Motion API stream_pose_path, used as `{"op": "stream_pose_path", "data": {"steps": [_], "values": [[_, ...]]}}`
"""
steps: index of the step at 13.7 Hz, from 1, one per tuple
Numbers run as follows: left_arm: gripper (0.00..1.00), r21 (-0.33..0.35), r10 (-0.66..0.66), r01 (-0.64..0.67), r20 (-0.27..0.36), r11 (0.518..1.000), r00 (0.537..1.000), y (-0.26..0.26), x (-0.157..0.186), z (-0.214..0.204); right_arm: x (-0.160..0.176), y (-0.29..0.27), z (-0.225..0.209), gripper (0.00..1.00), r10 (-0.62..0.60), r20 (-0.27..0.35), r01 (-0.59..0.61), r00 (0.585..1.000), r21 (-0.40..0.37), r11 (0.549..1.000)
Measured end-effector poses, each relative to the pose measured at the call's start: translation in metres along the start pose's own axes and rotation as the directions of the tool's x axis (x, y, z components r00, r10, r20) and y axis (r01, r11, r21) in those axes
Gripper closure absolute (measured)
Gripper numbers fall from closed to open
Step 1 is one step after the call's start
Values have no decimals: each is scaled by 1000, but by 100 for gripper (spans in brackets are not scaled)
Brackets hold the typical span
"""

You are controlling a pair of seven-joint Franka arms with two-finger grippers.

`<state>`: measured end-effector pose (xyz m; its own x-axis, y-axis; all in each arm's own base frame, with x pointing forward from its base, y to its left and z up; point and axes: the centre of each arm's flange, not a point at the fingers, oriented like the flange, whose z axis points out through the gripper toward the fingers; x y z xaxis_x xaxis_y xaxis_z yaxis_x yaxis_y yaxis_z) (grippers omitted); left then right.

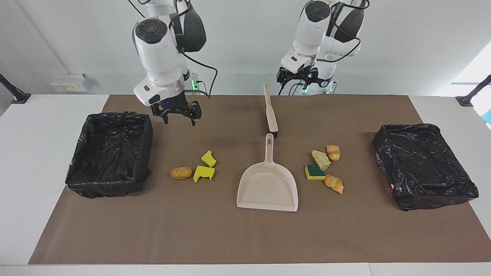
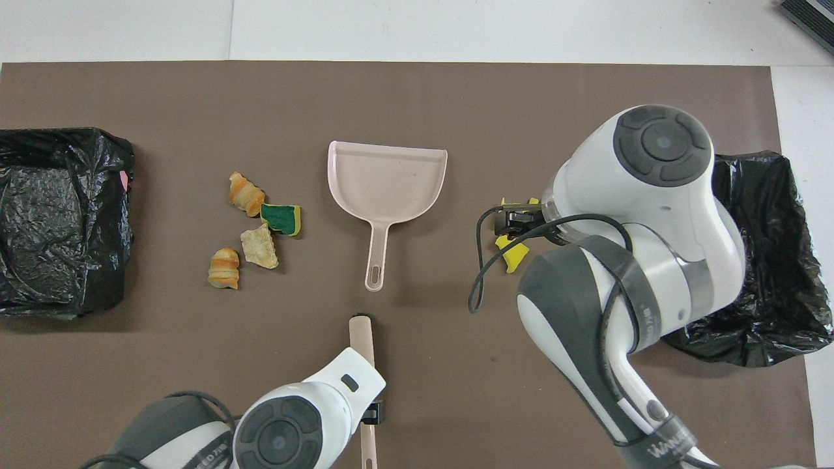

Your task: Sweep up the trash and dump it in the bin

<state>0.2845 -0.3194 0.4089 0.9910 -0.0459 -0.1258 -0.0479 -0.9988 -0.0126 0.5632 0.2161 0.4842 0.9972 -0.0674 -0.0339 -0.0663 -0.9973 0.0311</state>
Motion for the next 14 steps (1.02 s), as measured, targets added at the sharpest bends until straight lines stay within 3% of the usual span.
{"op": "stream_pose_path", "data": {"steps": [4, 10, 12, 14], "values": [[0, 16, 15, -15, -2, 1000, 1000, 15, -25, 54, -12, -23, 30, 0, -9, -1, 9, 1000, 1, 1000], [0, 12, 16, -16, -6, 1000, 1000, 27, -27, 72, -19, -33, 39, 0, -1, -2, 1, 1000, 0, 1000], [5, 13, 18, -18, -5, 1000, 1000, 27, -27, 72, -18, -33, 39, 0, -1, -1, 1, 1000, 0, 1000], [23, 17, 31, -31, 0, 999, 1000, 27, -29, 73, -18, -33, 40, 0, -1, -1, 1, 1000, 0, 1000]]}}
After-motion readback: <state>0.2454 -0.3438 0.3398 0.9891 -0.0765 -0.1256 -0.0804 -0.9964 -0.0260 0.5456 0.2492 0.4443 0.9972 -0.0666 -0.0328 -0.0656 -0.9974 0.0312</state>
